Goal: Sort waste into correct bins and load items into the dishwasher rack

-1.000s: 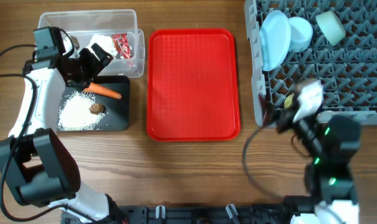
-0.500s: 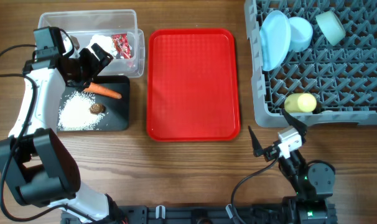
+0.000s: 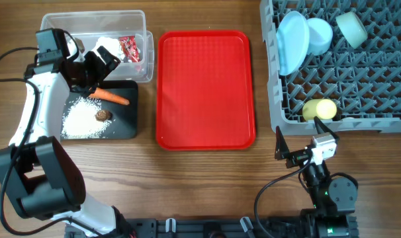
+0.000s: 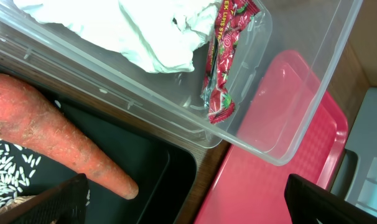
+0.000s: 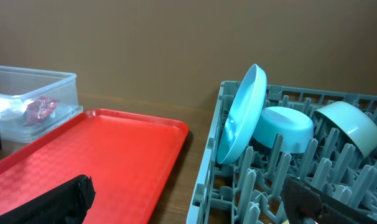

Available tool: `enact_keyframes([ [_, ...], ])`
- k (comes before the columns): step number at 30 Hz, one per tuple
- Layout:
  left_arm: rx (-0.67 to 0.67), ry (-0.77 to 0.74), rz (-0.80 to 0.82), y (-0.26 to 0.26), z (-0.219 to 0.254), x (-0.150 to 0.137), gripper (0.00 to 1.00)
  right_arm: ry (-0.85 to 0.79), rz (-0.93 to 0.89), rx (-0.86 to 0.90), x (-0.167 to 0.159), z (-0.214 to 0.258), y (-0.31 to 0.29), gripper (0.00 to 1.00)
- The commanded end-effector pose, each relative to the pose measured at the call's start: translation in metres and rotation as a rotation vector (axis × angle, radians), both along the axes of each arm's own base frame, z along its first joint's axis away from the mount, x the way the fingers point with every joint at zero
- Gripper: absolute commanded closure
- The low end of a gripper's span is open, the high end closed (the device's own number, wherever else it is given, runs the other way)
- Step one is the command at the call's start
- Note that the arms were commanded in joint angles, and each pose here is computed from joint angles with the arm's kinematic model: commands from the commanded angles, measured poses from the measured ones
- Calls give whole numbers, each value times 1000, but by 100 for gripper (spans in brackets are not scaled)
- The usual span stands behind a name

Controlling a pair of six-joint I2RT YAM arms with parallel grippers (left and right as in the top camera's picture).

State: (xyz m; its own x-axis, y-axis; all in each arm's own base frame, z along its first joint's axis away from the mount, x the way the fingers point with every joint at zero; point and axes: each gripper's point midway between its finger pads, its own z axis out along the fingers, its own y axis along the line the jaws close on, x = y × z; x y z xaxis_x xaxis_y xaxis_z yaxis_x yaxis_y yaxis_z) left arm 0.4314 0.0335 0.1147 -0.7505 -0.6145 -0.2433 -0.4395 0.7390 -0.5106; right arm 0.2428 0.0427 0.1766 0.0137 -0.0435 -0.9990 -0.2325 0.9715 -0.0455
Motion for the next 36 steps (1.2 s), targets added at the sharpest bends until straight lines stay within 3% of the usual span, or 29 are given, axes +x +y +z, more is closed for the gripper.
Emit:
enact_keyframes([
  [1,3,-25,-9,1,8,1,0,5,-17,20,1,-1,-2,0],
  [18,24,9,2,3,8,-9,0,5,-17,20,1,-1,-2,0],
  [22,100,-200,-39,-13,50,9,0,5,-17,20,1,-1,-2,0],
  [25,230,-452,-219,-51,77,14,0,5,-17,20,1,-1,-2,0],
  [28,381,-645,-369,-86,89,-12,0,5,-17,20,1,-1,-2,0],
  [36,420,-754,-227,-61,54,-111,0,5,-17,20,1,-1,-2,0],
])
